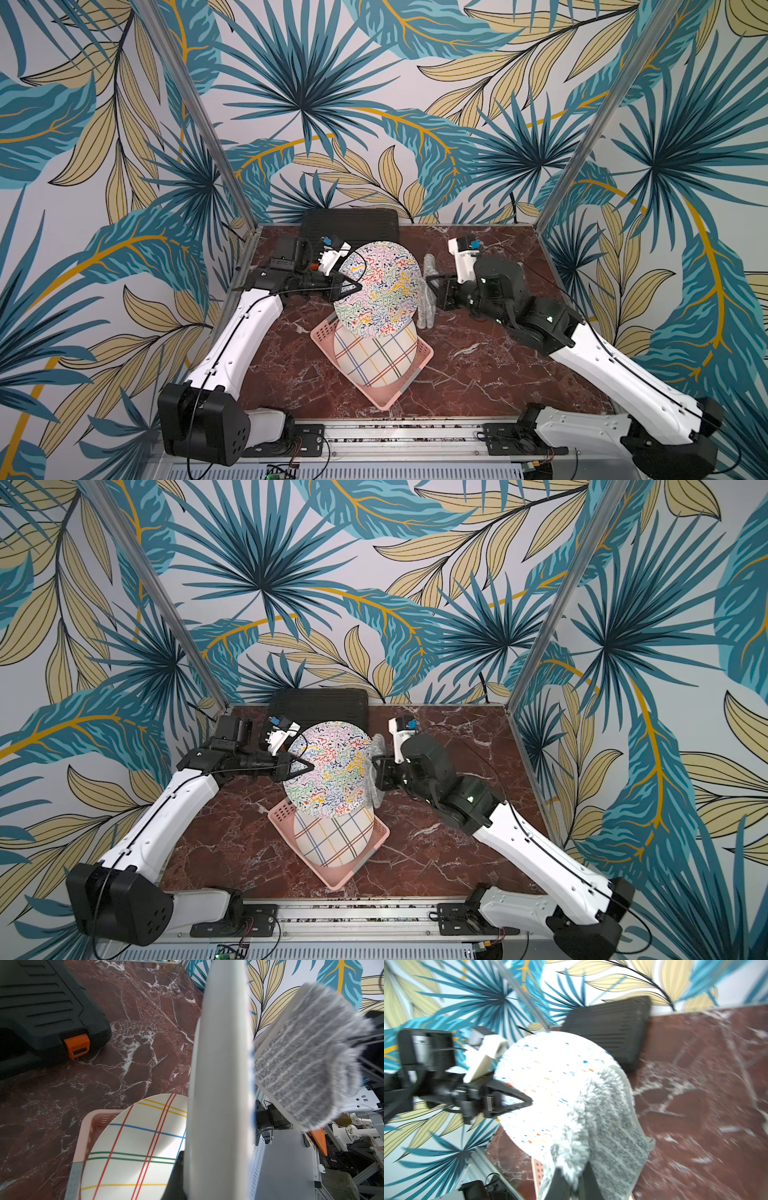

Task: Wipe the wet plate dry
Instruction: Wipe the plate with towel.

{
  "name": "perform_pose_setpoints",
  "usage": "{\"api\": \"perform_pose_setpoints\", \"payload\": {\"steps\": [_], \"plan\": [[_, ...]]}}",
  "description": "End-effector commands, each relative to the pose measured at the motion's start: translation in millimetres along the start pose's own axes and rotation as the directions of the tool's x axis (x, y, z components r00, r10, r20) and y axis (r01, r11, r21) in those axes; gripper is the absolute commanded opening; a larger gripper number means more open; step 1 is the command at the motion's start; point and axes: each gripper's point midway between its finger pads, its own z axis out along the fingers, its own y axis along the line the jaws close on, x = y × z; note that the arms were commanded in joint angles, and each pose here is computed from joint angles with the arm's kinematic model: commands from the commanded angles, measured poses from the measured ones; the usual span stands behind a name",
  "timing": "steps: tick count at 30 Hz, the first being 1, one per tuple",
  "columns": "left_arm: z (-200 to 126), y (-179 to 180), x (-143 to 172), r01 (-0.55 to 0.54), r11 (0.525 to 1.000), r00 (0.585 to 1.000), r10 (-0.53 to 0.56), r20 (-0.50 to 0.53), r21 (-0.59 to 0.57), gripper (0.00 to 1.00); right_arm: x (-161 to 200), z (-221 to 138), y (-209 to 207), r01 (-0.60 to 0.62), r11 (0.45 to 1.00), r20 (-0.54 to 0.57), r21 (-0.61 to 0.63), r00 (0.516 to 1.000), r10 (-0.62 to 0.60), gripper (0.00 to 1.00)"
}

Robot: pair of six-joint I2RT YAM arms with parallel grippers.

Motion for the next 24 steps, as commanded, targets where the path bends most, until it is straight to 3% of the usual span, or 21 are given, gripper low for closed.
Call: {"api": "perform_pose_setpoints", "payload": {"steps": [1,5,10,15,19,24], "plan": [[-3.7,-16.1,-10.5,-0.061,0.996,0.998,0.059,0.039,0.060,0.00,-5.5,36.8,28.4,0.108,0.994,-0.028,-0.021,0.994,-0.108,0.00],[-4.2,-22.5,-8.5,-0.069,0.994,0.997,0.067,0.029,0.090,0.00,-16.4,91.9,26.1,0.068,0.994,-0.019,0.088,0.998,-0.066,0.00],[-6.2,-31.2,-6.0,-0.081,0.988,0.997,0.079,0.025,0.131,0.00,-17.9,138.1,18.7,0.016,0.991,0.020,0.135,1.000,-0.019,0.00],[-8.1,-35.7,-5.8,-0.089,0.985,0.996,0.085,0.029,0.147,0.00,-10.9,138.2,-39.8,-0.015,0.943,0.031,0.332,1.000,0.005,0.00],[-9.3,-37.7,-6.2,-0.093,0.984,0.995,0.089,0.037,0.150,0.00,-10.0,120.1,-70.2,-0.061,0.935,0.069,0.349,0.997,0.039,0.00],[-10.1,-39.1,-5.3,-0.095,0.984,0.995,0.090,0.037,0.152,0.00,-13.8,127.9,-35.4,-0.057,0.982,0.038,0.182,0.998,0.051,0.00]]}}
